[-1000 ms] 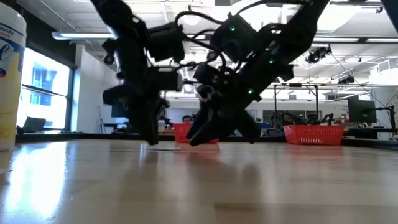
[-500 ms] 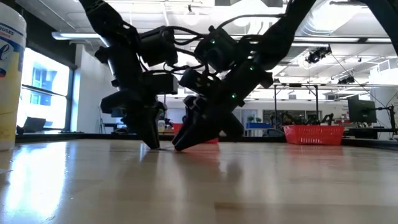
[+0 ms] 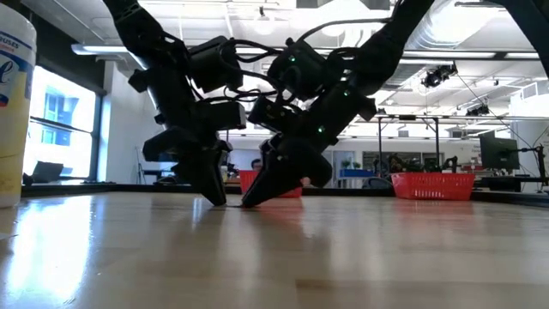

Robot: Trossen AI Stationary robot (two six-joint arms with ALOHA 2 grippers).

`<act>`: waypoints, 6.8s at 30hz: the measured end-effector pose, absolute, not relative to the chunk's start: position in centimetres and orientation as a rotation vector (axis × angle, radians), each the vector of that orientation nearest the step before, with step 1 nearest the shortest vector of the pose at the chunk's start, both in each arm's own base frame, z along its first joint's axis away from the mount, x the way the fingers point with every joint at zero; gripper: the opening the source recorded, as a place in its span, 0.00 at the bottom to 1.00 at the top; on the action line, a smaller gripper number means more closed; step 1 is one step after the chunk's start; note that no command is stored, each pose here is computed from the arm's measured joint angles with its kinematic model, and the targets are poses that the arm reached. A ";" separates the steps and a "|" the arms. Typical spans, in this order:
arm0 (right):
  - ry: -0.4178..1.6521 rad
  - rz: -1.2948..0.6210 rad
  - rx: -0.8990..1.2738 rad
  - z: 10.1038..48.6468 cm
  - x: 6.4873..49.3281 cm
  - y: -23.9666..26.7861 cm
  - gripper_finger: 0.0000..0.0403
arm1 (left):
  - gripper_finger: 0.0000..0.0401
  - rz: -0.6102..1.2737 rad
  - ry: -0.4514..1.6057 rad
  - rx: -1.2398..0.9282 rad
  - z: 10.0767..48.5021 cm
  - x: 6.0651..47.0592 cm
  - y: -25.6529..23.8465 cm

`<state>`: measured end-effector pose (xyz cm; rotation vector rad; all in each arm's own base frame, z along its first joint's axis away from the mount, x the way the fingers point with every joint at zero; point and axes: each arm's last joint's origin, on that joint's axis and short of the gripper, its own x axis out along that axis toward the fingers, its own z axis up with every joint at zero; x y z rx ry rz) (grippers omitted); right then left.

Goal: Pick & Place First Aid Supplies
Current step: Put the ointment pack into the right red bin, then put the towelette pack into the left red bin

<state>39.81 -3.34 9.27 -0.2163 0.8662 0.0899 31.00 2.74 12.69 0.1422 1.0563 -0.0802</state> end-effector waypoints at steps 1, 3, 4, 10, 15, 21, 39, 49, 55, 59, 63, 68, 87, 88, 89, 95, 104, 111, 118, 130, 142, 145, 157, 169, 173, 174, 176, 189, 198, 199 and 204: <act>0.869 0.085 -0.210 9.2 39.8 -3.3 0.16 | 0.11 -0.083 1.056 0.142 12.7 31.0 2.7; 0.876 0.076 -0.201 9.2 39.7 -3.4 0.10 | 0.11 -0.086 1.056 0.139 12.7 31.0 2.7; 0.880 0.072 -0.199 9.2 39.7 -3.4 0.07 | 0.11 -0.087 1.056 0.138 12.7 31.0 2.7; 0.887 0.030 -0.155 9.3 39.7 -3.2 0.02 | 0.11 -0.082 1.052 0.121 14.1 30.2 2.6; 0.909 -0.043 -0.141 11.7 38.8 -2.1 0.01 | 0.11 -0.019 1.041 0.101 17.8 28.2 2.5; 0.983 -0.237 -0.145 18.1 35.4 -1.6 0.01 | 0.11 0.021 1.012 0.040 18.9 26.2 2.4; 1.199 -1.122 0.291 25.7 21.0 -14.6 0.00 | 0.11 0.086 0.808 0.059 16.8 26.0 2.5; 1.295 -1.203 0.549 21.9 17.4 -22.4 0.01 | 0.11 0.109 0.814 -0.016 16.8 25.9 2.5; 1.391 -1.153 0.580 18.6 17.6 -24.3 0.02 | 0.11 0.115 0.812 -0.031 16.8 25.9 2.5; 1.407 -1.121 0.563 17.7 17.9 -24.7 0.08 | 0.11 0.117 0.812 -0.038 16.8 25.9 2.5; 1.397 -1.118 0.534 18.6 17.9 -24.8 0.19 | 0.11 0.121 0.786 -0.071 17.4 25.8 2.3; 1.351 -1.109 0.518 22.0 18.0 -24.5 0.30 | 0.11 -0.002 0.705 -0.079 19.7 26.1 0.3; 0.685 -0.291 0.313 23.8 26.7 -5.1 0.32 | 0.11 -0.293 0.886 -0.001 27.0 24.2 -9.3; 0.656 -0.264 0.312 23.4 26.9 -4.1 0.32 | 0.11 -0.309 0.887 -0.017 27.0 24.0 -9.9; 0.627 -0.236 0.305 22.9 27.0 -3.2 0.32 | 0.11 -0.326 0.887 -0.032 27.1 23.8 -10.5; 0.488 -0.119 0.159 21.1 26.8 1.4 0.32 | 0.11 -0.343 0.948 -0.071 25.5 23.3 -14.5; 0.423 -0.083 0.067 21.6 26.7 6.9 0.32 | 0.11 -0.359 1.063 -0.097 21.4 26.0 -17.8; 0.410 -0.094 0.097 21.5 26.1 9.7 0.32 | 0.11 -0.358 1.248 0.001 20.3 26.3 -21.0; 0.406 -0.084 0.079 21.3 25.6 11.1 0.32 | 0.11 -0.297 1.369 0.015 17.8 26.0 -22.1; 0.419 0.017 -0.003 20.5 26.3 11.6 0.32 | 0.11 -0.256 1.339 0.121 14.7 28.8 -20.9; 0.500 0.216 -0.031 12.7 29.4 13.8 0.32 | 0.11 -0.035 1.067 0.236 14.5 34.8 -14.2; 0.539 0.182 -0.040 11.0 30.0 14.2 0.32 | 0.11 0.012 1.071 0.216 14.1 35.6 -12.6; 0.703 0.035 -0.327 10.8 33.6 14.6 0.43 | 0.11 -0.066 1.089 0.306 12.6 36.2 -12.3; 0.739 0.135 -0.281 10.5 35.1 12.7 0.45 | 0.11 -0.115 1.081 0.336 14.8 35.9 -12.6; 0.754 0.137 -0.241 9.9 35.5 12.0 0.43 | 0.11 -0.118 1.049 0.340 16.4 35.6 -12.5; 0.756 0.138 -0.234 9.7 35.6 11.9 0.43 | 0.11 -0.120 1.043 0.338 16.8 35.5 -12.5; 0.756 0.141 -0.226 9.5 35.7 11.7 0.42 | 0.11 -0.136 1.040 0.326 17.3 35.3 -12.5; 0.733 0.213 -0.217 9.6 36.3 10.8 0.41 | 0.11 0.018 1.169 0.298 20.3 29.6 -12.7; 0.801 0.220 -0.195 8.9 36.4 8.9 0.41 | 0.11 0.132 1.031 0.147 17.5 25.5 -12.0; 0.806 0.221 -0.192 8.7 36.5 8.7 0.41 | 0.11 0.128 1.007 0.126 17.0 25.5 -12.0; 0.806 0.196 -0.183 7.0 37.1 7.6 0.41 | 0.11 0.115 0.906 0.074 15.1 25.1 -11.7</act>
